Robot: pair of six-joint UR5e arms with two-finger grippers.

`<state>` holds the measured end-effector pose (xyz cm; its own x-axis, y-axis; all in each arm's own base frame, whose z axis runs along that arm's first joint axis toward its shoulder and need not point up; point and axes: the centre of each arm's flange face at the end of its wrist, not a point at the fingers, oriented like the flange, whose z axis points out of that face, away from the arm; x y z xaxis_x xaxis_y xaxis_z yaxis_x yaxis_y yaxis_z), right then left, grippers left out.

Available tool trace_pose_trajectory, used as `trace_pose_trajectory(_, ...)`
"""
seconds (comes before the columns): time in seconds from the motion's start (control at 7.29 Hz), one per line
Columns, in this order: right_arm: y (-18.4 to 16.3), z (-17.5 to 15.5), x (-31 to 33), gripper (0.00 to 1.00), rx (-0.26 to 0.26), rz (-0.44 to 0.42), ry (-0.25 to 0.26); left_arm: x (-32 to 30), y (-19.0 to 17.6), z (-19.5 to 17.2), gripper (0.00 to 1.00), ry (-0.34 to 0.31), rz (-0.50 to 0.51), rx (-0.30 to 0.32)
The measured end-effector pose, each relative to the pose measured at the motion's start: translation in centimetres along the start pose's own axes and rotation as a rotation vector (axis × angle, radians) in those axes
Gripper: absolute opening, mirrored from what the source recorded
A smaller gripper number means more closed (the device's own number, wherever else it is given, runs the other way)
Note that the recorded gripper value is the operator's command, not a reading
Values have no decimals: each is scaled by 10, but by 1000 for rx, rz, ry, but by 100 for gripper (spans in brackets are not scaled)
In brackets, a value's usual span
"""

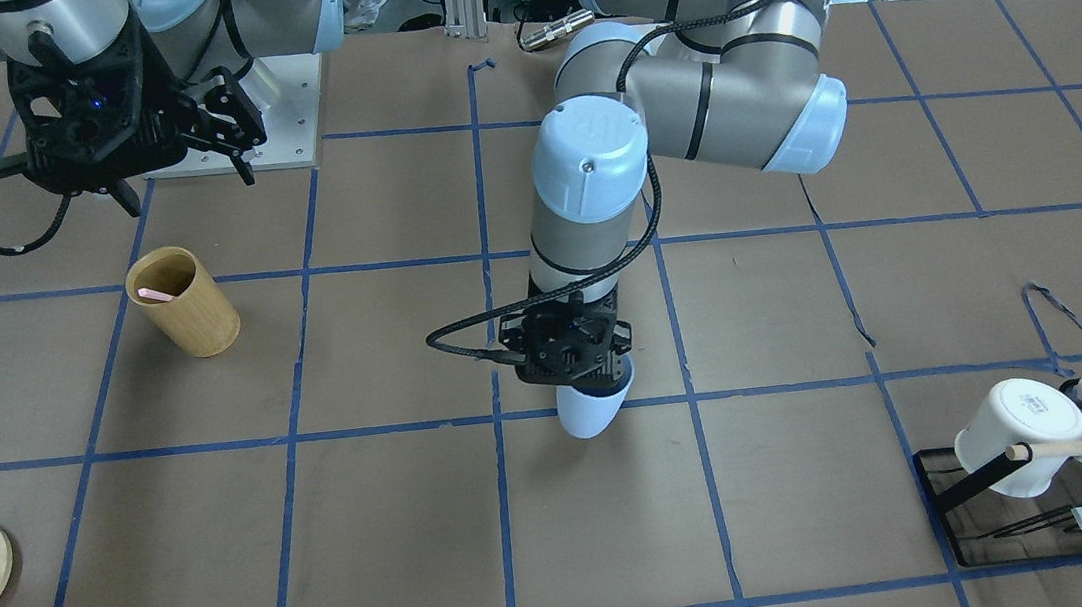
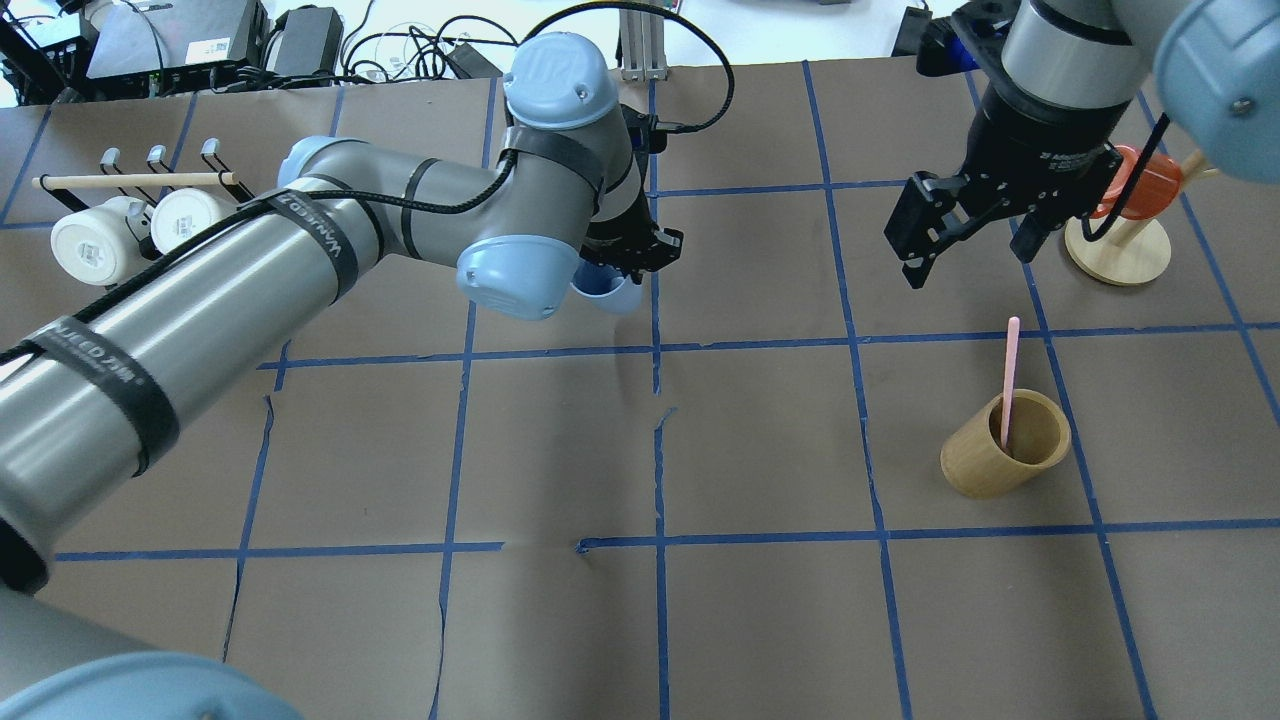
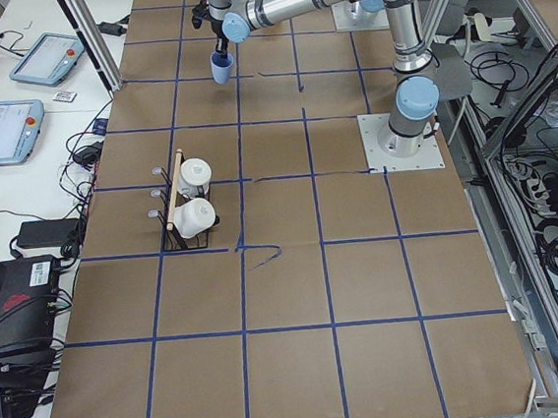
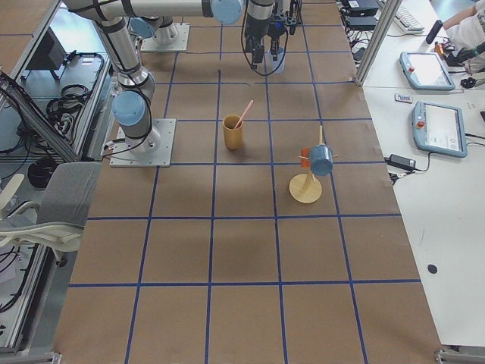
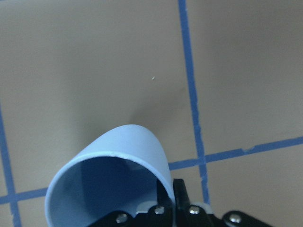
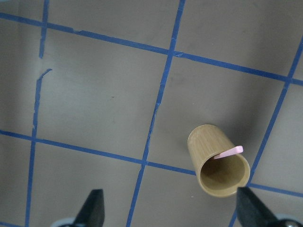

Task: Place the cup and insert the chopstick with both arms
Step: 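Set the blue cup down farther away while the right gripper reaches the chopstick, then grasp the pink chopstick with the right gripper while the left gripper withdraws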

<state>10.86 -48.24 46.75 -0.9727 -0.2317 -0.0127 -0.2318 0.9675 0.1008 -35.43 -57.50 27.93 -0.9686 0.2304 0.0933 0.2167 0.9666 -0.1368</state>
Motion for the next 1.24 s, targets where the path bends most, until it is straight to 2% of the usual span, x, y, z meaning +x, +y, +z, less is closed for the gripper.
trace_pose_trajectory(0.14, -3, 17, 15, 100, 27, -5, 17, 12, -7, 8, 67, 5, 19, 4)
trace_pose_trajectory(0.27, -4, 36, 24, 100, 49, -4, 31, 21, -9, 14, 100, 5, 32, 4)
trace_pose_trajectory(0.55, 0, 78, 33, 100, 43, -8, 77, 27, -13, 23, 100, 3, 52, -2)
trace_pose_trajectory(0.69, 6, 94, 38, 97, 17, -22, 115, 28, -19, 17, 100, 5, 57, 15)
trace_pose_trajectory(0.82, 10, 102, 41, 89, 0, -35, 140, 30, -28, -3, 100, 2, 59, 50)
trace_pose_trajectory(1.1, 13, 111, 42, 40, -15, -70, 154, 24, -39, -59, 100, -12, 48, 101)
trace_pose_trajectory(1.24, 13, 114, 43, 35, -20, -88, 155, 17, -35, -87, 100, -16, 37, 102)
